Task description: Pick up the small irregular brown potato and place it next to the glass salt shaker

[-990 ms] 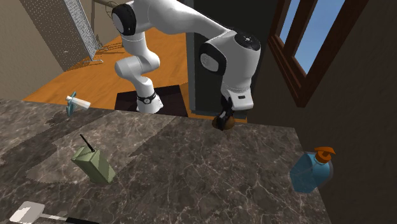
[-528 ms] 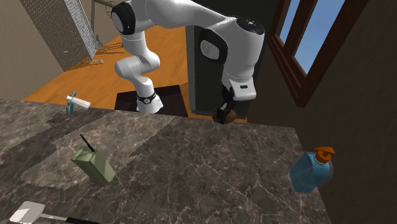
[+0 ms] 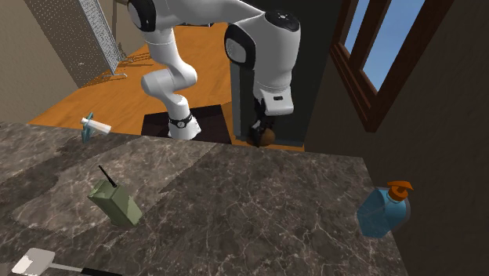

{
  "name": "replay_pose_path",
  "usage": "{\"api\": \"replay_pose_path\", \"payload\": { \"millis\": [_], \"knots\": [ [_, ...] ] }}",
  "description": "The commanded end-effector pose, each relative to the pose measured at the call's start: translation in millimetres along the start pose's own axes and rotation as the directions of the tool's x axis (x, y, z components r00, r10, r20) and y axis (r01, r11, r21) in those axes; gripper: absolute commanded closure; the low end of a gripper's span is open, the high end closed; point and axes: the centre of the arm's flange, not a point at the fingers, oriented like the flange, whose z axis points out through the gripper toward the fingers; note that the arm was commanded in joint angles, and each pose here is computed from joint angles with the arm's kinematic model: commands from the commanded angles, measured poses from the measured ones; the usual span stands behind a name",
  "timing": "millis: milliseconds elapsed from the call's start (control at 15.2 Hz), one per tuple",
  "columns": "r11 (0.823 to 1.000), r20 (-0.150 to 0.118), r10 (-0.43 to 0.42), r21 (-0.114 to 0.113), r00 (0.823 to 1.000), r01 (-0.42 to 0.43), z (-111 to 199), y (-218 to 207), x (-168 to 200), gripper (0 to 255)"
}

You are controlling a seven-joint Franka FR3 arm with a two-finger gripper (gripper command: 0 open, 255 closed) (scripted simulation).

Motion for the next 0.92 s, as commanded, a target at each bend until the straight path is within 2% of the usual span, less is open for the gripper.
{"api": "replay_pose_path", "payload": {
  "millis": [0, 858],
  "knots": [
    [1.0, 0.0, 0.0, 0.0, 1.0, 0.0, 1.5, 10.1, -24.1, 255],
    [1.0, 0.0, 0.0, 0.0, 1.0, 0.0, 11.2, 83.9, -178.7, 255]
  ]
}}
